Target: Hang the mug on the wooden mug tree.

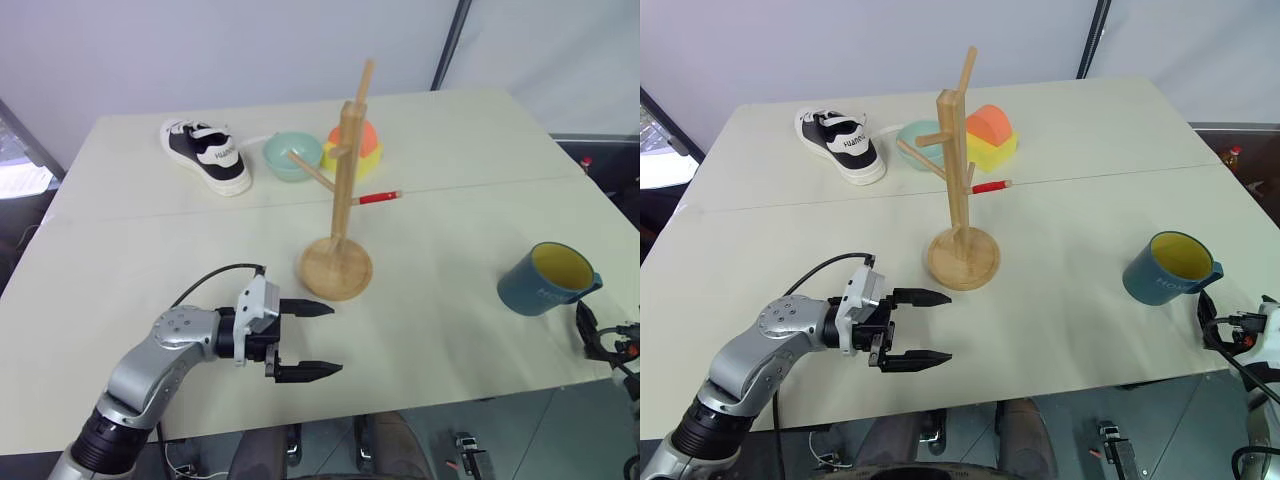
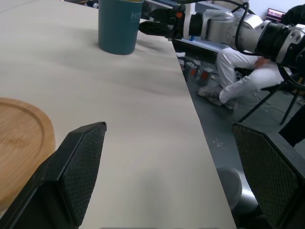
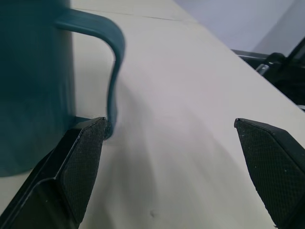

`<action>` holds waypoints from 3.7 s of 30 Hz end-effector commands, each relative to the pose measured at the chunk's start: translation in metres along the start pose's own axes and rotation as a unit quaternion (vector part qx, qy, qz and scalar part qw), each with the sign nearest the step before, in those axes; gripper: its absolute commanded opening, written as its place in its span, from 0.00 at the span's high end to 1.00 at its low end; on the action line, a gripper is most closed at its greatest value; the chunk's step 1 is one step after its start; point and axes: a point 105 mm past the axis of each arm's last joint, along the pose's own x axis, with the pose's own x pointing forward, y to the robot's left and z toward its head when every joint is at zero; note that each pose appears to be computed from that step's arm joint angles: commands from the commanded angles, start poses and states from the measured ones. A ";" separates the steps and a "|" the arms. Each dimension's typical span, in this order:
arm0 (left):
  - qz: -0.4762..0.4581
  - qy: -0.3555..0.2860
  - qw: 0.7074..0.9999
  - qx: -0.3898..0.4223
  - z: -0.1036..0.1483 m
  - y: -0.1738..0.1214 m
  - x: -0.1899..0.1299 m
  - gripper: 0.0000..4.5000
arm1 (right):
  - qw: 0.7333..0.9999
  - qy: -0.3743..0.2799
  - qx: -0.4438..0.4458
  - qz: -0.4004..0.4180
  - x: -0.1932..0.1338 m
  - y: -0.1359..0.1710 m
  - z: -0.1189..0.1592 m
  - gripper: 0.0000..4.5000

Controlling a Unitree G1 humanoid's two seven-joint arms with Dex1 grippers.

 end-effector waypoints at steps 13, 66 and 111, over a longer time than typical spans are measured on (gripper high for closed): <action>0.003 -0.006 1.000 0.020 0.001 -0.001 0.003 0.00 | 0.998 -0.003 0.038 0.052 0.023 0.009 0.002 0.01; 0.134 -0.048 0.988 0.063 0.055 0.034 -0.038 0.00 | 0.764 -0.249 -0.314 0.506 0.023 0.216 0.208 0.99; 0.576 -0.101 0.810 -0.037 -0.014 0.090 -0.156 0.00 | 0.909 -0.097 0.076 0.398 0.068 0.176 0.088 0.31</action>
